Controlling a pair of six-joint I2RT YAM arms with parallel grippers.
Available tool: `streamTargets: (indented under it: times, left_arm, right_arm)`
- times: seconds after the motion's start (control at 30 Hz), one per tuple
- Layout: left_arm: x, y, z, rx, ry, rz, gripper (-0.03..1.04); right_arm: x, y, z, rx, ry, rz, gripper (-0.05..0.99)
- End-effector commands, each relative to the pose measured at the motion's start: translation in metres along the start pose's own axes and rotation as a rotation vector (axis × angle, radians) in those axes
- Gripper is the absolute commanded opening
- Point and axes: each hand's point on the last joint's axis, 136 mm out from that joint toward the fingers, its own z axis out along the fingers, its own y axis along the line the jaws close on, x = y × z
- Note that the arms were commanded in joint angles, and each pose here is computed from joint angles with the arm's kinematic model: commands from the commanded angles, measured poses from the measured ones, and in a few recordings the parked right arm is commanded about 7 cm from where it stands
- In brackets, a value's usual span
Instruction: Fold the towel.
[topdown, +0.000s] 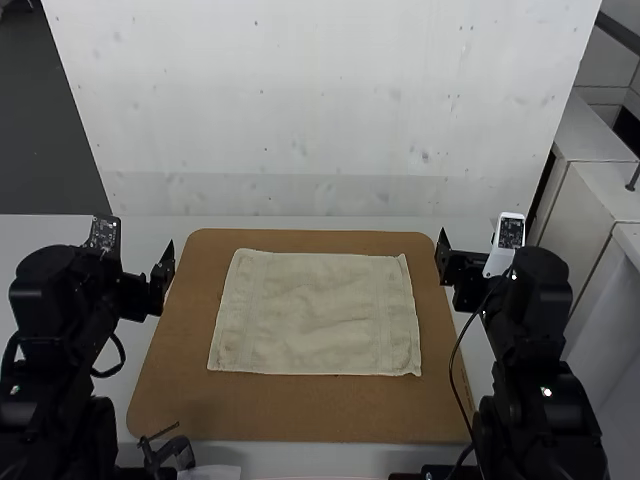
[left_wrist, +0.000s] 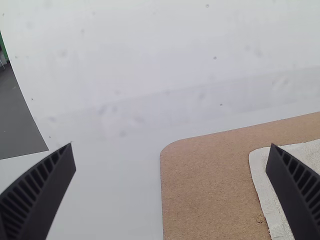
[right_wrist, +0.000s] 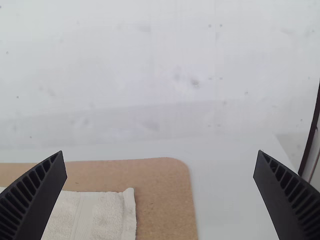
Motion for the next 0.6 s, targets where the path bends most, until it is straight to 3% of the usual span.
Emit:
streamTargets:
  times: [0.0, 0.43, 0.57]
  left_arm:
    - [-0.0132, 0.0077, -0.0008, -0.040, -0.076, -0.164, 0.96]
    - [-0.0124, 0.0081, -0.0007, -0.043, -0.074, -0.162, 0.96]
    - [-0.0112, 0.0084, -0.0005, -0.050, -0.069, -0.128, 0.96]
  right_arm:
    - [0.0114, 0.0076, -0.0009, -0.039, 0.058, 0.054, 0.96]
    - [0.0114, 0.0082, -0.0009, -0.042, 0.059, 0.054, 0.96]
    - [0.0114, 0.0080, -0.0009, -0.041, 0.059, 0.054, 0.96]
